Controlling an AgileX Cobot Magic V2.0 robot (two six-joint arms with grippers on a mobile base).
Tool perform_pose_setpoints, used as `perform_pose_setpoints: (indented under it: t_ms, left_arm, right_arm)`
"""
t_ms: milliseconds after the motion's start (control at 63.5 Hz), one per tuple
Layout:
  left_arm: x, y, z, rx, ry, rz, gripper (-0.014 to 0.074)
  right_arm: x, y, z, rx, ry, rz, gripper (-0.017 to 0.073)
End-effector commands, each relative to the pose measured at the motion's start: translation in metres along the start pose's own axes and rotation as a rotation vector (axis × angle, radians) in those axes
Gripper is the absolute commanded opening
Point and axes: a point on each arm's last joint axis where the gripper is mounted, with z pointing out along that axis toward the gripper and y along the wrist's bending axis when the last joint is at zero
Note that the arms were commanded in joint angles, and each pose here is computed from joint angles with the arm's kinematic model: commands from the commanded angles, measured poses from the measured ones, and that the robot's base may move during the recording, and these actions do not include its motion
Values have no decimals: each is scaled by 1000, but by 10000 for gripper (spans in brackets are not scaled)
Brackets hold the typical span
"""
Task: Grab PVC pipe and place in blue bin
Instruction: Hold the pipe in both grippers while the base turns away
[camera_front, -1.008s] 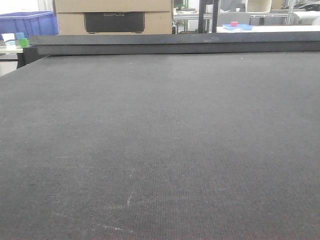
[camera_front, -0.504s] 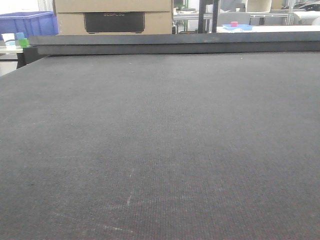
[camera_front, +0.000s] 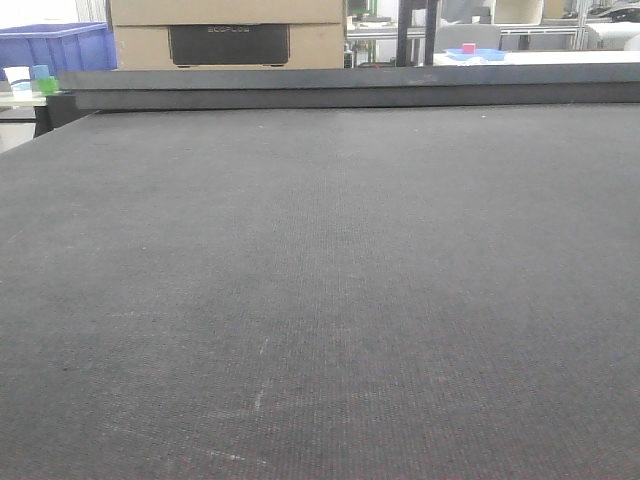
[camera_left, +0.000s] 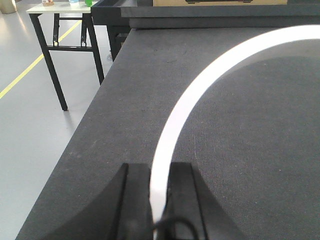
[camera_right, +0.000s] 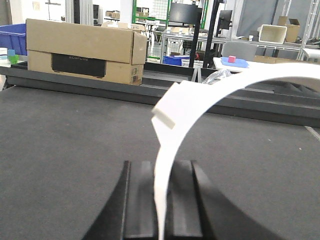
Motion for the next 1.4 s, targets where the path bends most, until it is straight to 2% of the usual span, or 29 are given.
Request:
perform_pose_setpoints:
  t_ms: [0, 1386]
  left_arm:
    - [-2, -1, -2, 6, -26, -10, -111]
    - [-2, 0, -3, 6, -34, -10, -111]
  right_arm:
    - [-2, 0, -1, 1, -27, -1, -155]
    - [-2, 0, -1, 1, -29, -1, -155]
